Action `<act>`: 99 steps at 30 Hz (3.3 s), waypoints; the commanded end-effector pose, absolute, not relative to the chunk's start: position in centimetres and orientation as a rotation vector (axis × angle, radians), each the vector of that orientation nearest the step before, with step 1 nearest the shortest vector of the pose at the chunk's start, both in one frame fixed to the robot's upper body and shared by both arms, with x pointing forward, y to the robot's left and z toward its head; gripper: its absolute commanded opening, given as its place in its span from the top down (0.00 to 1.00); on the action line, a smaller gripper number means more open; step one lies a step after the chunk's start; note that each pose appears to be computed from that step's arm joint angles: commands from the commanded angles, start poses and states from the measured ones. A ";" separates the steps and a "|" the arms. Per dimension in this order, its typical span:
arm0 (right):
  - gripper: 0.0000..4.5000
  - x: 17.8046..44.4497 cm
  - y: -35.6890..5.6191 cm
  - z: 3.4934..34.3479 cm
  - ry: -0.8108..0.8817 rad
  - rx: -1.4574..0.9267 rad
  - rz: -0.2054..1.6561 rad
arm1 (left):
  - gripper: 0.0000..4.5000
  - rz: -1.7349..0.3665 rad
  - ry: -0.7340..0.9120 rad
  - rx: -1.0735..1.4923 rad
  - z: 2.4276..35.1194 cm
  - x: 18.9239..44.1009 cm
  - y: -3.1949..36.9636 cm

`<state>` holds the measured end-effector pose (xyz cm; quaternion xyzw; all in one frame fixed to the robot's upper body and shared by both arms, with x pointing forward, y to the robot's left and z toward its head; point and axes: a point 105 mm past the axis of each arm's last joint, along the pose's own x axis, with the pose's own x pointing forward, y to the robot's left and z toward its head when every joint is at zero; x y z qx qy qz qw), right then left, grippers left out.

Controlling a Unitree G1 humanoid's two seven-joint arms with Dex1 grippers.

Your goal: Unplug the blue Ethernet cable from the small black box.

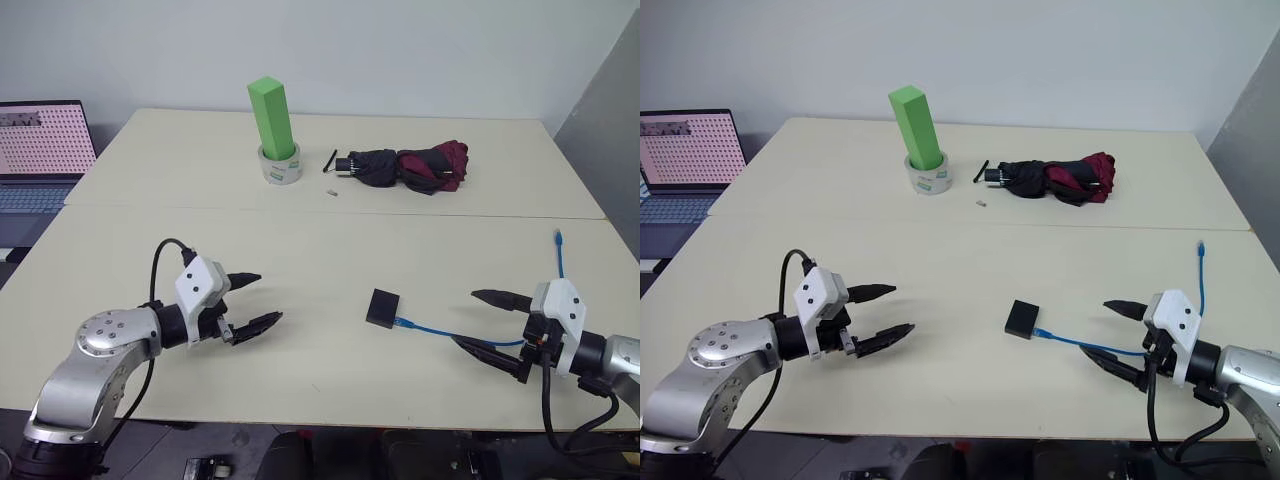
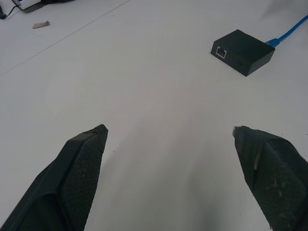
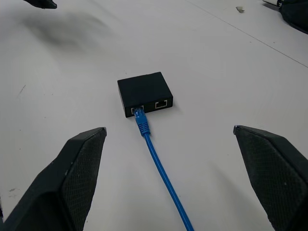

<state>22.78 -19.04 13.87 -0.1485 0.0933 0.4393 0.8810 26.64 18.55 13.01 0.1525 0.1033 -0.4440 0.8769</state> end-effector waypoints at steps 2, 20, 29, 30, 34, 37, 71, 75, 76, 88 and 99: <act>0.00 23.0 -19.0 14.6 0.169 -0.319 0.913 | 0.02 -0.966 0.175 0.335 14.3 26.2 18.1; 0.00 24.9 -15.6 11.7 0.234 -0.344 0.941 | 0.02 -1.138 0.241 0.425 12.2 24.4 15.2; 0.00 26.4 -13.6 8.5 0.300 -0.369 1.003 | 0.02 -1.276 0.244 0.347 12.6 23.4 13.3; 0.00 26.4 -13.5 8.3 0.305 -0.372 1.010 | 0.02 -1.276 0.244 0.346 12.6 23.5 13.3; 0.16 26.8 -13.1 7.9 0.304 -0.393 1.029 | 0.00 -1.269 0.237 0.344 12.6 23.8 13.3; 0.32 27.0 -12.6 7.7 0.302 -0.408 1.046 | 0.00 -1.264 0.238 0.336 12.4 24.0 13.3; 0.96 27.6 -7.1 16.5 -0.529 -1.239 1.233 | 0.00 -1.253 0.249 -0.354 15.3 27.9 9.7; 0.96 27.4 -6.9 16.5 -0.538 -1.241 1.243 | 0.00 -1.273 0.243 -0.376 15.4 27.9 9.2; 0.96 27.4 -6.9 16.6 -0.540 -1.241 1.245 | 0.04 -1.276 0.242 -0.378 15.4 27.9 9.2; 0.96 27.3 -6.5 16.9 -0.569 -1.245 1.249 | 0.59 -1.298 0.253 -0.408 15.0 27.6 8.6; 0.89 26.8 -6.0 17.0 -0.614 -1.299 1.293 | 0.83 -1.288 0.248 -0.394 14.8 28.0 8.5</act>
